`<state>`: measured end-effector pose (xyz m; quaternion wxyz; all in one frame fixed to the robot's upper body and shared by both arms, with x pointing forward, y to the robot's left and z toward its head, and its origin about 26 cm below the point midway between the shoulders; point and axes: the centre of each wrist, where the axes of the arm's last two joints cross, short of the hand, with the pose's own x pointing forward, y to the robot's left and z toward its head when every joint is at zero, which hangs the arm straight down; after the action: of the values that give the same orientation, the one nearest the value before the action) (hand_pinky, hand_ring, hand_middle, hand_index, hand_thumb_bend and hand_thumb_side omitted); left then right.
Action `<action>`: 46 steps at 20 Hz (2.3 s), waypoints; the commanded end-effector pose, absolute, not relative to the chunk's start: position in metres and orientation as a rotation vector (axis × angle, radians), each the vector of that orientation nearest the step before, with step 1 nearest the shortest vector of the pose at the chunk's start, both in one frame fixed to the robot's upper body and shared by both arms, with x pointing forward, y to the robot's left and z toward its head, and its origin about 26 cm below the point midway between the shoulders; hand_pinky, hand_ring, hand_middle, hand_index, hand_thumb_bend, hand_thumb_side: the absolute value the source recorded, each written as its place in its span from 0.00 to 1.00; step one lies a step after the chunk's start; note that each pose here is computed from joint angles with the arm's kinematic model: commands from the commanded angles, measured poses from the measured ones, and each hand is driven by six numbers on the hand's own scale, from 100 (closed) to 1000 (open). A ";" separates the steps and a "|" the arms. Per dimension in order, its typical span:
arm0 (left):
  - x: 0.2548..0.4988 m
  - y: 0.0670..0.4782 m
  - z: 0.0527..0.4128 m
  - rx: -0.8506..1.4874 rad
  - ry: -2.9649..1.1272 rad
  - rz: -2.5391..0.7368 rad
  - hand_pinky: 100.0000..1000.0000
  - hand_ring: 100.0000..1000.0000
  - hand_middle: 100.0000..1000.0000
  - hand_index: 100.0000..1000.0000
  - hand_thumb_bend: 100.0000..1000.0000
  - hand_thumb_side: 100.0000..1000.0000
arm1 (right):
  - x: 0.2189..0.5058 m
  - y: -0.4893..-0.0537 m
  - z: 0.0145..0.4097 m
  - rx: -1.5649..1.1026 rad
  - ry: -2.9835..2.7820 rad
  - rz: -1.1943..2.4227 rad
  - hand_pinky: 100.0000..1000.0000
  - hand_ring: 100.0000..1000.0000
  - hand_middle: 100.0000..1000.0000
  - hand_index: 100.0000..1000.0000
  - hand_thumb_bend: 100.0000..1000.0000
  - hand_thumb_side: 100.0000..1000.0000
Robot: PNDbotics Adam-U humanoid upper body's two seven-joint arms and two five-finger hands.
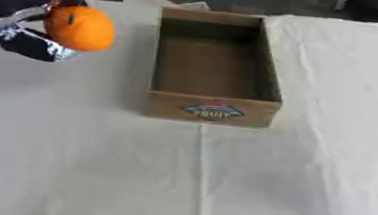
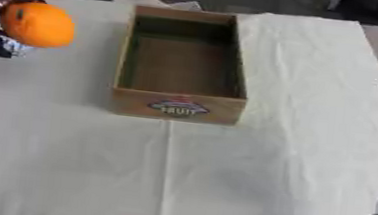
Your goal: Pick up objects on the table and place them in the box.
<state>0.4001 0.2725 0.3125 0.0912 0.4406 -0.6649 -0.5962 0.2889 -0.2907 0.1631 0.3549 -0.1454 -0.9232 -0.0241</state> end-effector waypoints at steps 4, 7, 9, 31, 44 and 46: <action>0.403 0.258 0.342 1.433 -2.079 -1.520 0.05 0.39 0.37 0.62 0.00 0.30 | 0.290 -0.286 0.178 -0.328 -2.458 -0.076 0.84 0.88 0.49 0.75 0.00 0.91; 0.410 0.255 0.345 1.468 -2.121 -1.421 0.03 0.36 0.34 0.62 0.00 0.33 | 0.293 -0.282 0.182 -0.294 -2.488 -0.097 0.84 0.87 0.49 0.75 0.00 0.91; 0.416 0.256 0.346 1.478 -2.134 -1.391 0.02 0.35 0.33 0.62 0.00 0.33 | 0.294 -0.281 0.183 -0.274 -2.504 -0.104 0.84 0.87 0.48 0.75 0.00 0.90; 0.475 0.255 0.298 1.303 -1.961 -1.648 0.12 0.40 0.36 0.73 0.00 0.81 | 0.301 -0.262 0.196 -0.130 -2.545 -0.158 0.84 0.87 0.48 0.74 0.00 0.89; 0.478 0.250 0.285 1.329 -1.440 -2.049 0.43 0.73 0.74 0.90 0.15 0.99 | 0.301 -0.260 0.197 -0.098 -2.540 -0.157 0.84 0.87 0.48 0.74 0.00 0.89; 0.477 0.249 0.286 1.350 -1.427 -2.071 0.51 0.78 0.79 0.94 0.39 0.97 | 0.301 -0.260 0.196 -0.098 -2.538 -0.156 0.84 0.87 0.48 0.74 0.00 0.89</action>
<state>0.4790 0.2496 0.2747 0.1565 0.4549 -0.5021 -0.7186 0.3035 -0.2595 0.1882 0.3079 -0.0400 -0.9485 -0.0632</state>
